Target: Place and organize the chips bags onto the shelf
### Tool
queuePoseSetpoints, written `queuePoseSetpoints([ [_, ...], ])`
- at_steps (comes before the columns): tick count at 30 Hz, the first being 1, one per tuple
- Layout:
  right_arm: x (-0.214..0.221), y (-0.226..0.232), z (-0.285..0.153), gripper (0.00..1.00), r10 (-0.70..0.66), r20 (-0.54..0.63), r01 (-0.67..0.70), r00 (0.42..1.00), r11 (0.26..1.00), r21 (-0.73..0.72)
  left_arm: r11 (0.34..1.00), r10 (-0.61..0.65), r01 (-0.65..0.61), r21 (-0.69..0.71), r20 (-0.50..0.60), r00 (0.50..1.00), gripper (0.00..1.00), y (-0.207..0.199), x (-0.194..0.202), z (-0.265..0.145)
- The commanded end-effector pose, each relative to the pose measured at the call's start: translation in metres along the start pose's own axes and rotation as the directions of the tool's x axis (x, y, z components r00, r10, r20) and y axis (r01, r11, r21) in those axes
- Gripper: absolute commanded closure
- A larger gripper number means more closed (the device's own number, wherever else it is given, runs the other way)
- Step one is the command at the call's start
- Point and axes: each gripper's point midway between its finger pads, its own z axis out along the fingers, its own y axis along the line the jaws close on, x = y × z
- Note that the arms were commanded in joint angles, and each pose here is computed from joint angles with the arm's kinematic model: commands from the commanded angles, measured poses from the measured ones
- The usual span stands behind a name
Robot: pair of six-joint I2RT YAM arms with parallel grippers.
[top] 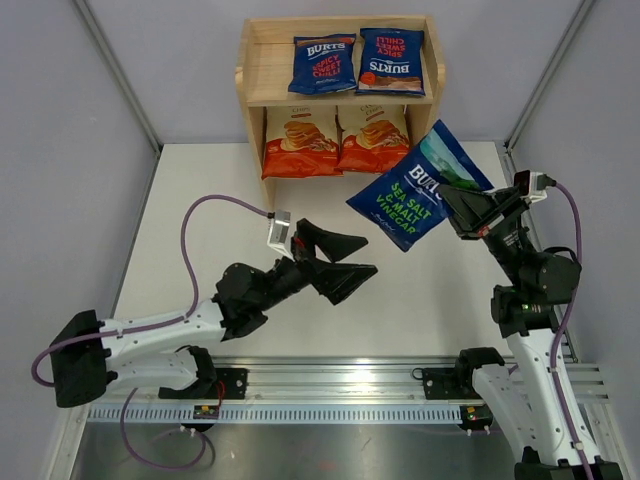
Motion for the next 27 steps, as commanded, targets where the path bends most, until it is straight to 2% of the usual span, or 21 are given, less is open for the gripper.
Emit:
queuePoseSetpoints([
  [1,-0.007,0.043,-0.005,0.98,0.04,0.079,-0.03,0.996,0.991,-0.128,0.992,0.013,-0.042,0.116,0.236,0.972,0.01,-0.03,-0.052,0.015],
  [6,-0.004,0.045,-0.012,0.98,0.111,0.078,-0.101,0.991,0.988,-0.118,0.979,-0.017,-0.035,0.198,0.254,0.967,0.01,-0.036,-0.047,0.039],
  [11,0.002,0.046,-0.017,0.98,0.133,0.066,-0.127,0.989,0.988,-0.089,0.958,-0.044,-0.051,0.281,0.322,0.946,0.01,-0.05,-0.06,0.043],
  [17,0.005,0.034,-0.025,0.99,0.151,0.083,-0.146,0.985,0.988,-0.058,0.927,-0.051,-0.08,0.365,0.334,0.941,0.05,-0.067,-0.06,0.044],
  [18,0.005,0.033,-0.026,0.99,0.154,0.08,-0.15,0.985,0.987,-0.056,0.925,-0.053,-0.08,0.371,0.334,0.941,0.11,-0.068,-0.059,0.044],
  [22,0.004,0.017,-0.03,0.99,0.173,0.101,-0.171,0.98,0.985,-0.034,0.923,-0.057,-0.081,0.375,0.344,0.937,0.26,-0.072,-0.063,0.044],
  [27,0.002,0.006,-0.031,0.99,0.159,0.114,-0.159,0.981,0.987,-0.008,0.935,-0.053,-0.081,0.345,0.363,0.93,0.34,-0.071,-0.068,0.042],
])
